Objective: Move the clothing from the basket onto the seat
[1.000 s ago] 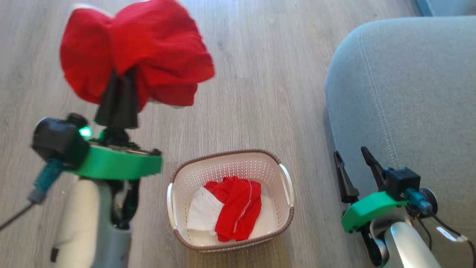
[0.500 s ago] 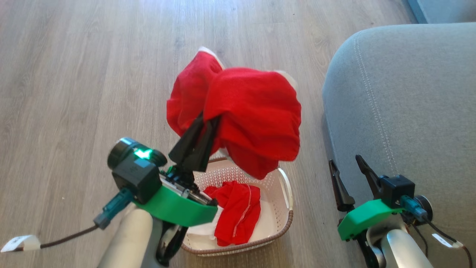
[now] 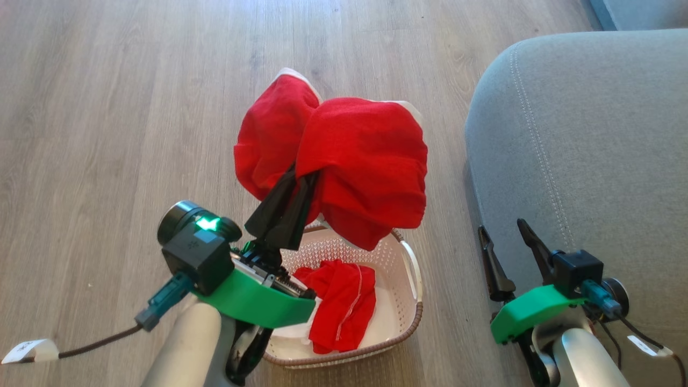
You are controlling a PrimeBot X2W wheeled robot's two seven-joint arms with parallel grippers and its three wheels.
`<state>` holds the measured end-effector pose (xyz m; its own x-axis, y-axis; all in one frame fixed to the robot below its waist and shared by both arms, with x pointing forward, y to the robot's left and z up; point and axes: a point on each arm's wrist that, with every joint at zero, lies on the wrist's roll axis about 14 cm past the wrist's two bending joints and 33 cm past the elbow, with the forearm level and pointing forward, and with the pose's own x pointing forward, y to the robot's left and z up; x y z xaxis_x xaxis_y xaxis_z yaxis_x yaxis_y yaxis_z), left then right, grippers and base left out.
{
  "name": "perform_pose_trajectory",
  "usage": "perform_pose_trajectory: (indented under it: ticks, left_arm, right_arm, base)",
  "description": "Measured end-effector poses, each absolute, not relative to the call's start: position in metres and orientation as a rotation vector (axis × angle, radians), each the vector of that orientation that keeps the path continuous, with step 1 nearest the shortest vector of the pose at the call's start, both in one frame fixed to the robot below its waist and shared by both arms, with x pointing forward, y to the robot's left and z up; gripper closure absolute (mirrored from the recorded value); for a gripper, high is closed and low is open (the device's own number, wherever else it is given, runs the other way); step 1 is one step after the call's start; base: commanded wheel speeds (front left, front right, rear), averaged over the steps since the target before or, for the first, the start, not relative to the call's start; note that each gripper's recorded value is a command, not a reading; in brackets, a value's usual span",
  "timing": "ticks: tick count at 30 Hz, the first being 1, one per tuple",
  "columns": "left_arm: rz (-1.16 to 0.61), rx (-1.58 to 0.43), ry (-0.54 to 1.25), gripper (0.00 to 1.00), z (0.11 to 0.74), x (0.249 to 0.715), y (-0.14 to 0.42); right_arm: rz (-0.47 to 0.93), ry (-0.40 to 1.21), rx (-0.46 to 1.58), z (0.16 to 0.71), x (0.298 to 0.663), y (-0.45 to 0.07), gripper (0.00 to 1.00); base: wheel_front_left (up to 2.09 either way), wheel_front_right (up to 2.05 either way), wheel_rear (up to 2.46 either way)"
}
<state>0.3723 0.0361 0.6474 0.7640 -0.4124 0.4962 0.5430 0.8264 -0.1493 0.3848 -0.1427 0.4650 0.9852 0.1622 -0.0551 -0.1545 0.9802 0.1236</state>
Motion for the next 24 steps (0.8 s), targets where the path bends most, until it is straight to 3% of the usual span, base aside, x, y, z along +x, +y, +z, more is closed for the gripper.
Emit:
perform_pose_trajectory:
  ticks: [13,24]
  left_arm:
    - [-0.502,-0.292,-0.423,1.00,0.633,0.383,0.041]
    - [-0.475,-0.313,-0.382,1.00,0.620,0.391,0.047]
  right_arm:
    - [0.193,-0.035,0.104,0.496,0.392,-0.134,0.00]
    - [0.534,-0.172,0.044,0.539,0.366,-0.037,0.00]
  base:
    - [0.00,0.00,0.00]
    - [0.00,0.00,0.00]
